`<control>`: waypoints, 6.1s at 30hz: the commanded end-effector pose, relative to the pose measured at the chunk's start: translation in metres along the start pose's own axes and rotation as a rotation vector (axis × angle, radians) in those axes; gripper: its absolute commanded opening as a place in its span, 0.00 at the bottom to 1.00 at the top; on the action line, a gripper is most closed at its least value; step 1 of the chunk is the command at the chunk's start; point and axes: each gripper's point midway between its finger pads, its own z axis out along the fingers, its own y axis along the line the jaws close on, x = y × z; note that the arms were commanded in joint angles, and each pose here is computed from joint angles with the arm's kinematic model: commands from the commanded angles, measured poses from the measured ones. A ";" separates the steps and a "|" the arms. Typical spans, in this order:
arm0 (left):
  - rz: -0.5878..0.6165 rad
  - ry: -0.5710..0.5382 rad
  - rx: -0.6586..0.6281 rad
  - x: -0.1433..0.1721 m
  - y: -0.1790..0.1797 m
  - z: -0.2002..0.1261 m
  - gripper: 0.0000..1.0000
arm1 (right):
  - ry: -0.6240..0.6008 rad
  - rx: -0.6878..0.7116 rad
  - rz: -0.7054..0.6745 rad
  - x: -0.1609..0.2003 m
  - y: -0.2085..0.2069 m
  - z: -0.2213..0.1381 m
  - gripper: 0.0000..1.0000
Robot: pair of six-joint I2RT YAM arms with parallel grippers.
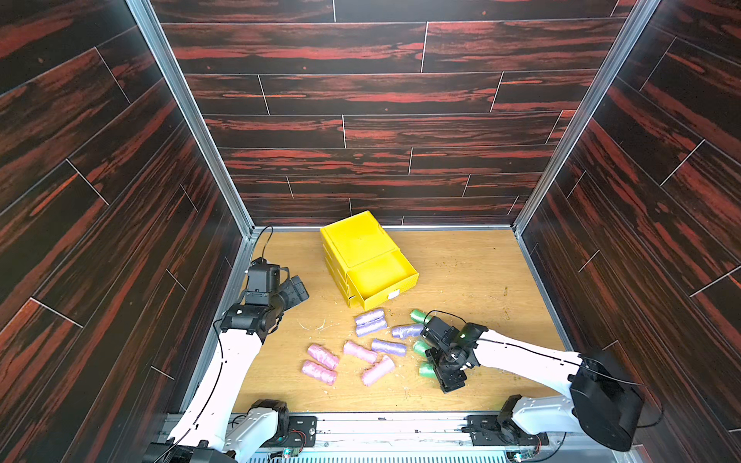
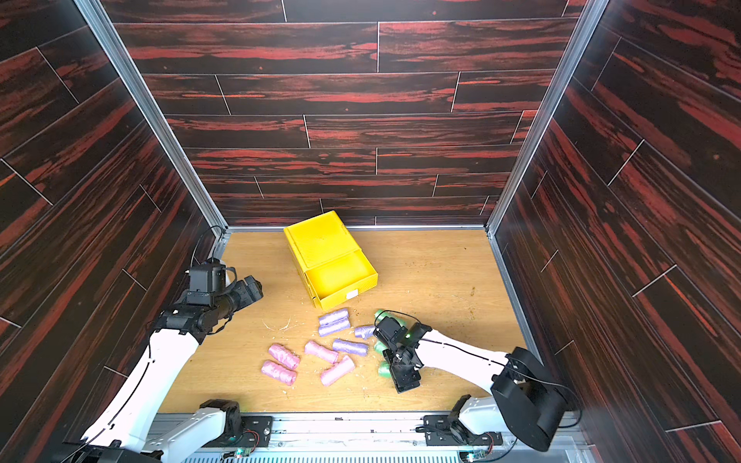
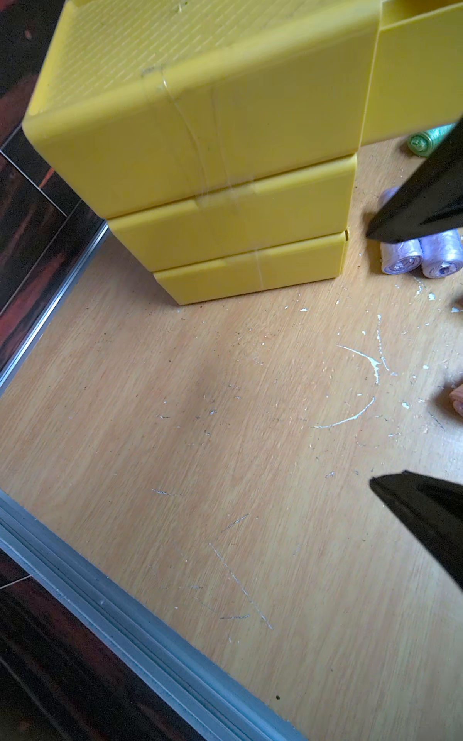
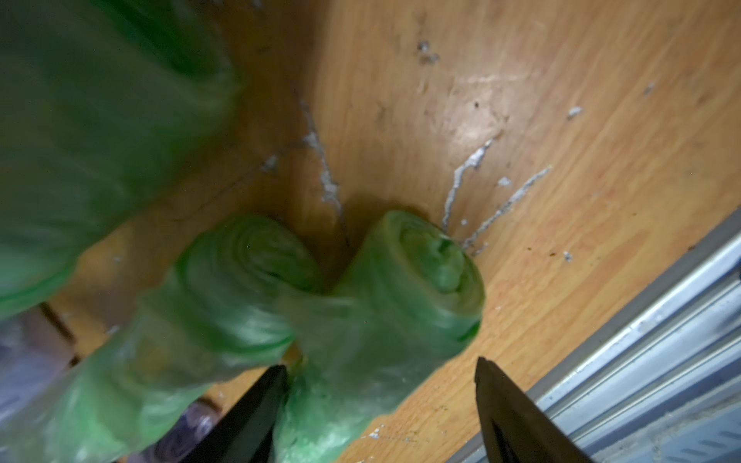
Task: Sort the rolls of trash bags by color and place them into the drawer
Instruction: Pick up the roll of trash bags from the center of the board, then place the roll of trash bags in the drawer.
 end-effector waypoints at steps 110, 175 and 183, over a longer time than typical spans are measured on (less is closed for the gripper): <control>0.018 -0.048 0.017 -0.012 0.000 -0.011 0.94 | -0.060 -0.632 -0.463 0.110 0.307 -0.165 0.46; 0.057 -0.055 0.046 -0.023 -0.009 -0.026 0.92 | -0.260 -0.942 -0.595 0.074 0.243 -0.313 0.47; 0.314 -0.049 0.083 -0.021 -0.064 -0.080 0.88 | -0.509 -0.995 -0.554 -0.024 0.185 -0.345 0.50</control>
